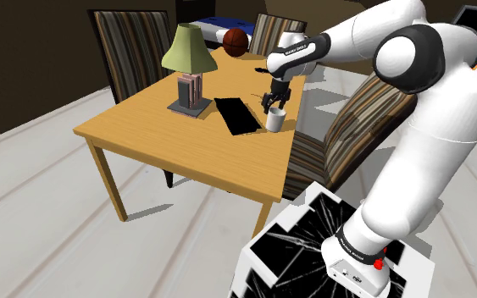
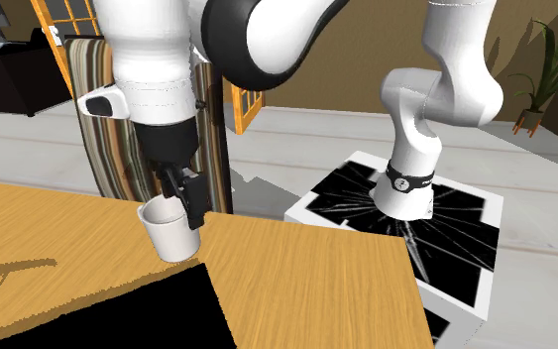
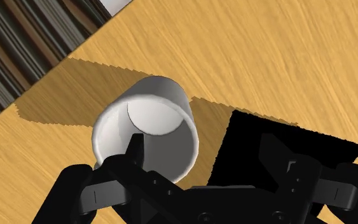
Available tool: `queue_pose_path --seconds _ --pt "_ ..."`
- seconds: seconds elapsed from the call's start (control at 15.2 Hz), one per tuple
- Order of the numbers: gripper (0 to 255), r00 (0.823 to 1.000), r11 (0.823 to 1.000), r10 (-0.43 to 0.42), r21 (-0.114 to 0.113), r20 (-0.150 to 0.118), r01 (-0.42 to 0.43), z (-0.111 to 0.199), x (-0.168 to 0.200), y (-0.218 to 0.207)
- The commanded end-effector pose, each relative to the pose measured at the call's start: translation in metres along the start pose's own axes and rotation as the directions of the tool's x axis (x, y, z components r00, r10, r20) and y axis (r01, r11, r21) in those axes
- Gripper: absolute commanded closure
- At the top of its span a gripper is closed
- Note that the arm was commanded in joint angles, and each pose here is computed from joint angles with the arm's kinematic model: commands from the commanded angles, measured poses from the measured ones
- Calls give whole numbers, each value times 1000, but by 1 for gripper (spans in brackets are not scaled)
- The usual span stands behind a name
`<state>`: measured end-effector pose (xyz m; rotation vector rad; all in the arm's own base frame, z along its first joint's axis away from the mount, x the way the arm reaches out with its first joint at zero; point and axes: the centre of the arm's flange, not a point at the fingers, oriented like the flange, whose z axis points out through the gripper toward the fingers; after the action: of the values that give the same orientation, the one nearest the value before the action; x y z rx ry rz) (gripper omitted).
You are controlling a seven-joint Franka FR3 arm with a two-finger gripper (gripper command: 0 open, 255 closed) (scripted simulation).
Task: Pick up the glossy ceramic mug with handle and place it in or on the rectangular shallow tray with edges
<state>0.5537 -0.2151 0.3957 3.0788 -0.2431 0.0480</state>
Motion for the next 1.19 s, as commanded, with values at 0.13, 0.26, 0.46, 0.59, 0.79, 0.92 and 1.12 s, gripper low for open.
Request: queue_pose_path --seconds 0.13,0.26,0.46,0.59,0.79,0.92,1.12 --pt "0 1000 1000 3 0 -4 -3 22 5 4" --pt "0 1000 1000 3 0 -4 -3 33 5 4" --pt "0 1000 1000 3 0 -4 -3 46 6 4" --pt "0 1000 1000 3 0 -4 -3 46 6 4" --pt "0 1000 1000 3 0 -4 -3 46 6 4" --pt "0 1000 1000 3 0 -4 -3 46 6 4" --pt "255 1000 1000 3 0 -4 -3 46 6 4"
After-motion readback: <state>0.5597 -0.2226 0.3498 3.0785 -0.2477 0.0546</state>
